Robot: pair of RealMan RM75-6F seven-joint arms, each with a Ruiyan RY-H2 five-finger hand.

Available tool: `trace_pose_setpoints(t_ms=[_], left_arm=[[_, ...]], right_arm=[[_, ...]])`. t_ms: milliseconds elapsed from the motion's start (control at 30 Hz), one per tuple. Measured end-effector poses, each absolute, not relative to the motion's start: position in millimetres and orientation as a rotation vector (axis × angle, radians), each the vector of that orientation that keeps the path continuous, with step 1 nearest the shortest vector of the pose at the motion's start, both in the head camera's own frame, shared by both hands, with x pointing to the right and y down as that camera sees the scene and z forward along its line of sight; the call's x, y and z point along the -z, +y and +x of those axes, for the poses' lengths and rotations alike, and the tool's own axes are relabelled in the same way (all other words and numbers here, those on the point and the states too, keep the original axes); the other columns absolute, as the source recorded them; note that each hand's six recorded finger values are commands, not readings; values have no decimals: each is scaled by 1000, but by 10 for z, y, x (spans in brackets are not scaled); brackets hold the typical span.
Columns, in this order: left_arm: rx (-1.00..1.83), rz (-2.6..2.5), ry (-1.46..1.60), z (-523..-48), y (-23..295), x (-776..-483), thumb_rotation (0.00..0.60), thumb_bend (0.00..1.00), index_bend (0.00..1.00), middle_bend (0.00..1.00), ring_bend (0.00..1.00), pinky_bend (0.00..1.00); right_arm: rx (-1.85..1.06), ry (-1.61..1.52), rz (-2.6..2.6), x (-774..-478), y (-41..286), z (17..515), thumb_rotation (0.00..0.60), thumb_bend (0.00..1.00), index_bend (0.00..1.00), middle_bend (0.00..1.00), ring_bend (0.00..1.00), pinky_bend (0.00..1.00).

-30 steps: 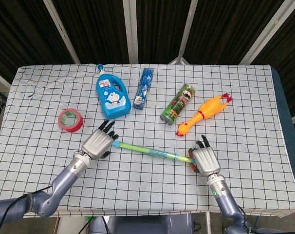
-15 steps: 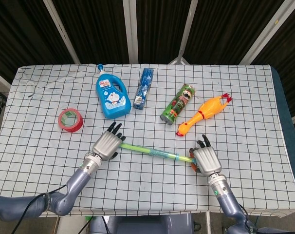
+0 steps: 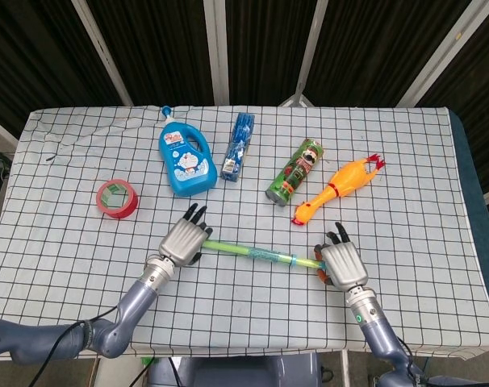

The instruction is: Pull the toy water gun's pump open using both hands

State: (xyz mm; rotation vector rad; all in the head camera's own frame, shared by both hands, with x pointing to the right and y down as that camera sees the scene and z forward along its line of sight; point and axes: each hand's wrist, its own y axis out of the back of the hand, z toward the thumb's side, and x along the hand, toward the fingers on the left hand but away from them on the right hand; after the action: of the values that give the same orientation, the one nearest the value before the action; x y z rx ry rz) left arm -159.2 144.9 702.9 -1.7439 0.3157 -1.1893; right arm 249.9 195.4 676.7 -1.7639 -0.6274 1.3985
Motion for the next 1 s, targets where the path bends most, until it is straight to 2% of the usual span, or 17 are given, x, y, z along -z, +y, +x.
trace_pose_setpoints(t_ms=[133,367,667,1000], left_arm=[[1167,-1746,335,-1566,1455,-7024,600,442,490,509,102,47],[1156,-1749,363,-1580,1468,-7057,600,444,515,555,125,51],[1153,-1745,380,-1630,1460,-7048,600,444,517,560,126,51],[1097,-1761,410,-1605,1423,-6861,600,443,517,556,126,52]], right_arm=[[-1389,-626,-1760,-6746,1935,2480,600,500,735,620,222,0],[-1390,-627,-1756,-6728,1935,2480,600,501,735,620,222,0],[-1385,-636,-1754,-6698,1925,2463,600,500,735,620,222,0],[-1391,-650,-1744,-6657,1890,2501,600,501,735,621,222,0]])
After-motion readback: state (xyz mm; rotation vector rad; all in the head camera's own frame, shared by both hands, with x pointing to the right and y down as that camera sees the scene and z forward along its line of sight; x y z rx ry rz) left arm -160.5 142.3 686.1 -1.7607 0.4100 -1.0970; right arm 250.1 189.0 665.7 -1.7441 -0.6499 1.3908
